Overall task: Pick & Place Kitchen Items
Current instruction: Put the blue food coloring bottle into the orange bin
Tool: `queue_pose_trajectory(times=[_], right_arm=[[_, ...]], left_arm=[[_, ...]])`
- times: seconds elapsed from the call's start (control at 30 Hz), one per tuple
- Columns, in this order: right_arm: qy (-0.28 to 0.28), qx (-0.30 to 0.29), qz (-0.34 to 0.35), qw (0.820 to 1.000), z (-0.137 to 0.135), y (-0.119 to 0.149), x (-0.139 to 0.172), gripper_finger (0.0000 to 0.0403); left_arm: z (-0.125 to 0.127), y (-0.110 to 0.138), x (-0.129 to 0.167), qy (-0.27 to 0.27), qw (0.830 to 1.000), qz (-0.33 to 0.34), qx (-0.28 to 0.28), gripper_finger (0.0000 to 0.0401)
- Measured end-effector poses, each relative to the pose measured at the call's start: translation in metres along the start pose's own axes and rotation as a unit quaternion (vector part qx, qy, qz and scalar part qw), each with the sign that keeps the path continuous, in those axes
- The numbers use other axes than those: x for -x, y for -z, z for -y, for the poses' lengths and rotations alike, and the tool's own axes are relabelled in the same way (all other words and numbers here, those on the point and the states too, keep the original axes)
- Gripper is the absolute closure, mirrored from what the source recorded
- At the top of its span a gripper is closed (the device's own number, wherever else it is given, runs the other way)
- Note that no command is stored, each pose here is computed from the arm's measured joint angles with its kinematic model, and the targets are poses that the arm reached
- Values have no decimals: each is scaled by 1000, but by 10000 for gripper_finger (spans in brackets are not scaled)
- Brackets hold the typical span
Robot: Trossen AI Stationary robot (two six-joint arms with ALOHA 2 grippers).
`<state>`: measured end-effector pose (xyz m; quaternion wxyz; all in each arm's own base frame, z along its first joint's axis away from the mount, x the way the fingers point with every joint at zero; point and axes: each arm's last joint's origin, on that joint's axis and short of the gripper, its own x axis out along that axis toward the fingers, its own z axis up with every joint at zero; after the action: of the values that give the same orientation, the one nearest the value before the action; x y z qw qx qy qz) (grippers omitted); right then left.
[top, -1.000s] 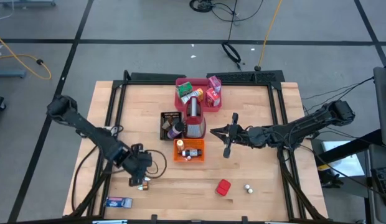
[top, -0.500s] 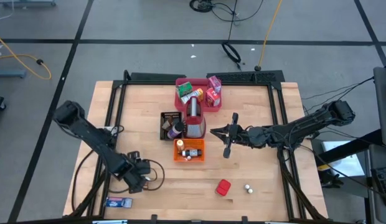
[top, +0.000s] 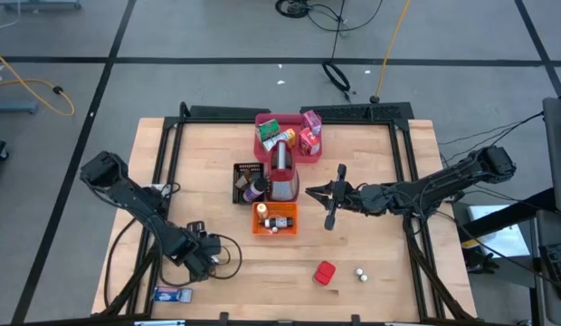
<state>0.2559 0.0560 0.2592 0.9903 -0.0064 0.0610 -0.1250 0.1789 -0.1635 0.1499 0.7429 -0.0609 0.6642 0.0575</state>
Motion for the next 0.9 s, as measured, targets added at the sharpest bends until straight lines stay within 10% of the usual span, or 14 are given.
queue_pose_trajectory(times=[0.27,0.67,0.9], right_arm=[[0,0,0,1000,0,0,0,385],[0,0,-1,1000,0,0,0,385],[0,1,-2,1000,0,1,0,385]], left_arm=[[-1,-1,-2,-19,999,19,-19,178],[1,-3,-1,-16,997,27,-71,392],[-3,-8,-1,-40,995,55,-67,387]])
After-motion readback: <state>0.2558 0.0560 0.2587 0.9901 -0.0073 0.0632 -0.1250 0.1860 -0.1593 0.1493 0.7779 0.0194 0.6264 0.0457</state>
